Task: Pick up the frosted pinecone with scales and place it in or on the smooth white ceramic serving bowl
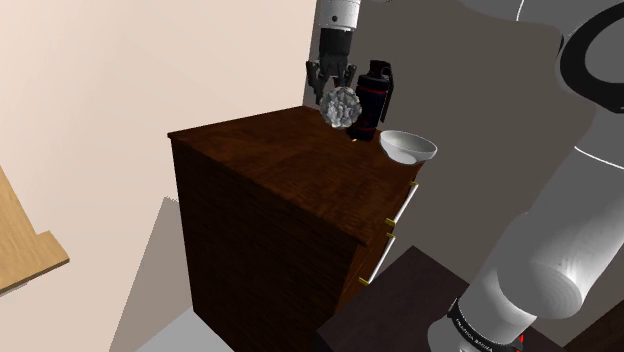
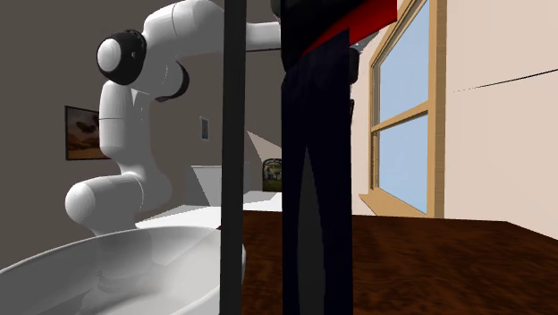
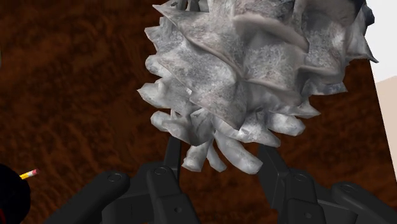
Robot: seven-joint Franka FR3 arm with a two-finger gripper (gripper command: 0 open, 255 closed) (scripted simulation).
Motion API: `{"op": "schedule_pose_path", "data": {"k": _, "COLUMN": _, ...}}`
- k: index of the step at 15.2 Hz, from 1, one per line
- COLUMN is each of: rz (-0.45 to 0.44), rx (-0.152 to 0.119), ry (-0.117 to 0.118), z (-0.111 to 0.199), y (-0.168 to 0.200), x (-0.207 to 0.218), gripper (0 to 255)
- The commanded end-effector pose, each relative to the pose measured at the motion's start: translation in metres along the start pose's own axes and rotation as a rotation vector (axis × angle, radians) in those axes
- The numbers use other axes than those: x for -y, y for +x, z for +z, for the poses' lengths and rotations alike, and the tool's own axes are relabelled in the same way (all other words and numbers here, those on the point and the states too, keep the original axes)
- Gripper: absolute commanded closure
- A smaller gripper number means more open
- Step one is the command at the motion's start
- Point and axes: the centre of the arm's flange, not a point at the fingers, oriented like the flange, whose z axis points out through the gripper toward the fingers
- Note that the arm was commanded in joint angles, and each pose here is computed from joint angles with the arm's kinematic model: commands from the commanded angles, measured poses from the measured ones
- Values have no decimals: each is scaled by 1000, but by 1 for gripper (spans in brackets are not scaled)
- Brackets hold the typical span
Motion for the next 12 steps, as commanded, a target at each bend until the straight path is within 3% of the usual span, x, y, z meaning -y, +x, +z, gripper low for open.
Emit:
{"op": "schedule_pose_path", "data": {"k": 1, "rz": -1, "rx": 0, "ry": 0, "z": 1, "y": 0, "x": -26, "gripper": 255}}
{"op": "schedule_pose_path", "data": {"k": 12, "rz": -1, "rx": 0, "ry": 0, "z": 4, "y": -2, "x": -171, "gripper": 255}}
